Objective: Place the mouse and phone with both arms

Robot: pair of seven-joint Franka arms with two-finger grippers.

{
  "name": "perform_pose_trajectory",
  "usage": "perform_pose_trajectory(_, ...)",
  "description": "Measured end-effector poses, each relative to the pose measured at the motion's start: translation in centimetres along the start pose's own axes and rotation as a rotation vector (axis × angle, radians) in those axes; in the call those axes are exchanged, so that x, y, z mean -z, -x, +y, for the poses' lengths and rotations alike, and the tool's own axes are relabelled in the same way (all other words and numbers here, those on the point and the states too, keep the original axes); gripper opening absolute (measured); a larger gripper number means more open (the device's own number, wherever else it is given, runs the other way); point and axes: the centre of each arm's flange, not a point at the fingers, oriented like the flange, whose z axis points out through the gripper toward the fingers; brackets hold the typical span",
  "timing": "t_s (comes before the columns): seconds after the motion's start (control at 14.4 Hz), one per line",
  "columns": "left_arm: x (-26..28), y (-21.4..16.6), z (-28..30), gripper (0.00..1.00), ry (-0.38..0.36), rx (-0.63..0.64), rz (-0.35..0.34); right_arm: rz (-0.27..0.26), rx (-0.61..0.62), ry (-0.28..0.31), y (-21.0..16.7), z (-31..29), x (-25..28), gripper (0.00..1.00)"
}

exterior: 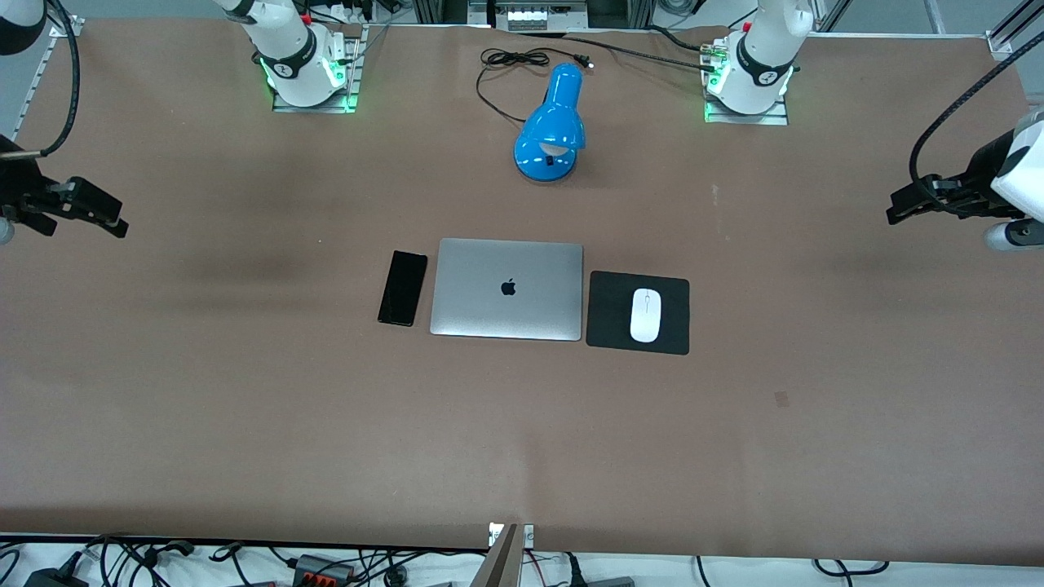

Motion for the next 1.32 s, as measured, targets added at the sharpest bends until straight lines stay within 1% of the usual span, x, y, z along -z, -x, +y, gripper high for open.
perform_pose_trajectory(0.14,0.0,0.1,0.4,1.00,0.018,-0.008,-0.005,-0.003,0.000,0.000,0.1,0.0,-0.1,1.00)
perform_pose_trajectory(0.42,-0.2,0.3,0.5,1.00,0.018,-0.016,-0.029,-0.019,0.001,-0.002,0.6,0.0,0.3,1.00)
perform_pose_trajectory(0.55,-0.3,0.5,0.5,1.00,0.017,-0.017,-0.041,-0.017,0.001,-0.002,0.9,0.0,0.8,1.00)
perform_pose_trajectory(0.83,-0.4,0.5,0.5,1.00,0.017,-0.019,-0.042,-0.014,-0.001,-0.002,1.0,0.1,1.0,1.00)
perform_pose_trajectory(1.04,-0.4,0.5,0.5,1.00,0.017,-0.057,-0.041,-0.015,-0.001,-0.002,1.0,0.1,1.0,1.00)
perform_pose_trajectory(1.32,-0.3,0.5,0.5,1.00,0.018,-0.071,-0.041,-0.019,-0.001,-0.002,1.0,0.1,0.8,1.00)
